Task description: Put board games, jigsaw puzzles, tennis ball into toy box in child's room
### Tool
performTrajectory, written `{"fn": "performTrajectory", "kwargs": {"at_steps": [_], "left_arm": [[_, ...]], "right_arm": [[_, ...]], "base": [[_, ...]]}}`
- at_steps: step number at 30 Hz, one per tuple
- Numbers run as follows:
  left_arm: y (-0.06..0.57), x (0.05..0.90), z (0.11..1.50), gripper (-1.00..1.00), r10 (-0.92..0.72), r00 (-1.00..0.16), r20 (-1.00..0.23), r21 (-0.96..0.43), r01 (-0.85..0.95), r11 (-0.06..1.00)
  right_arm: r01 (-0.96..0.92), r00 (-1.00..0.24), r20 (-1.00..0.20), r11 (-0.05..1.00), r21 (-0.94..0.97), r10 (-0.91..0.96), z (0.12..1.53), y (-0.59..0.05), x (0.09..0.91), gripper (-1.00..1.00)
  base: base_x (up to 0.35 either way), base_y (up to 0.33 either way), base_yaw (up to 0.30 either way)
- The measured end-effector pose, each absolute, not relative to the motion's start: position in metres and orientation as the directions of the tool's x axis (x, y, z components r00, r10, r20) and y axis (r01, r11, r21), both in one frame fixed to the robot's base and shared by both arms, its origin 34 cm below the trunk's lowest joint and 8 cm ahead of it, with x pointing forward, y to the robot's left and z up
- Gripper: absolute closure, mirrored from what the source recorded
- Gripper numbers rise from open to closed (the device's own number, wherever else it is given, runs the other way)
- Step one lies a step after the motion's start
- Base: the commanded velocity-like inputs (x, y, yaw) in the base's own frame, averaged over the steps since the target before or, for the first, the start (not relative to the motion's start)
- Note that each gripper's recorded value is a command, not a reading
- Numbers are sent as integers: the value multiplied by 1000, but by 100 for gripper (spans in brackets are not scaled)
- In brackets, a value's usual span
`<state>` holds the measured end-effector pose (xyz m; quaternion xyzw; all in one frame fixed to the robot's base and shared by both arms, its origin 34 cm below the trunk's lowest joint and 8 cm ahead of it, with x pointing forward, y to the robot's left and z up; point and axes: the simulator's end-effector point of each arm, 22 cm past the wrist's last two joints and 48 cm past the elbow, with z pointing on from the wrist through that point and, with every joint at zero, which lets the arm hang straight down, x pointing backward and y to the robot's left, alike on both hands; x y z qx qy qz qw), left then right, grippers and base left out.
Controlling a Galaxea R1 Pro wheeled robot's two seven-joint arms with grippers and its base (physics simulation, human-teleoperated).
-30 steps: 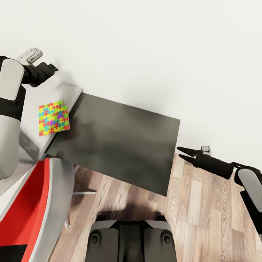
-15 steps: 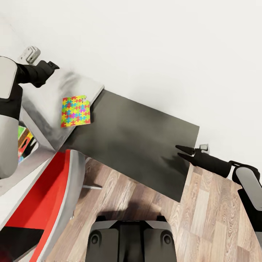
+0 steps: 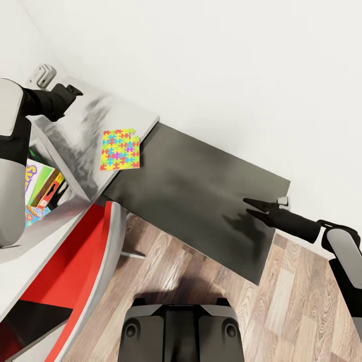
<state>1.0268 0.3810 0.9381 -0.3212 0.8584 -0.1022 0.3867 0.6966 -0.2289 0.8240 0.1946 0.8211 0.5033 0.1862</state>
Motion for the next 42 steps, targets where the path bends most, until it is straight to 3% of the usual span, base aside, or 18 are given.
{"fn": "performTrajectory", "kwargs": {"at_steps": [15, 33, 38, 42], "left_arm": [[365, 1029, 940, -100, -638, -501, -584, -450, -454, 769], [346, 1036, 964, -100, -650, -486, -584, -511, -402, 760], [323, 1042, 994, -100, -680, -471, -562, -601, -332, 727], [291, 1042, 1024, -100, -732, -484, -480, -724, -252, 642]], "right_arm": [[129, -854, -113, 418, 899, 507, 825, -229, 698, -100], [130, -855, -113, 419, 899, 507, 824, -229, 698, -100], [130, -854, -113, 419, 899, 508, 825, -229, 698, -100], [131, -854, -113, 419, 898, 508, 824, -230, 698, -100]], "base": [[0, 0, 42], [0, 0, 246], [0, 0, 112], [0, 0, 40]]}}
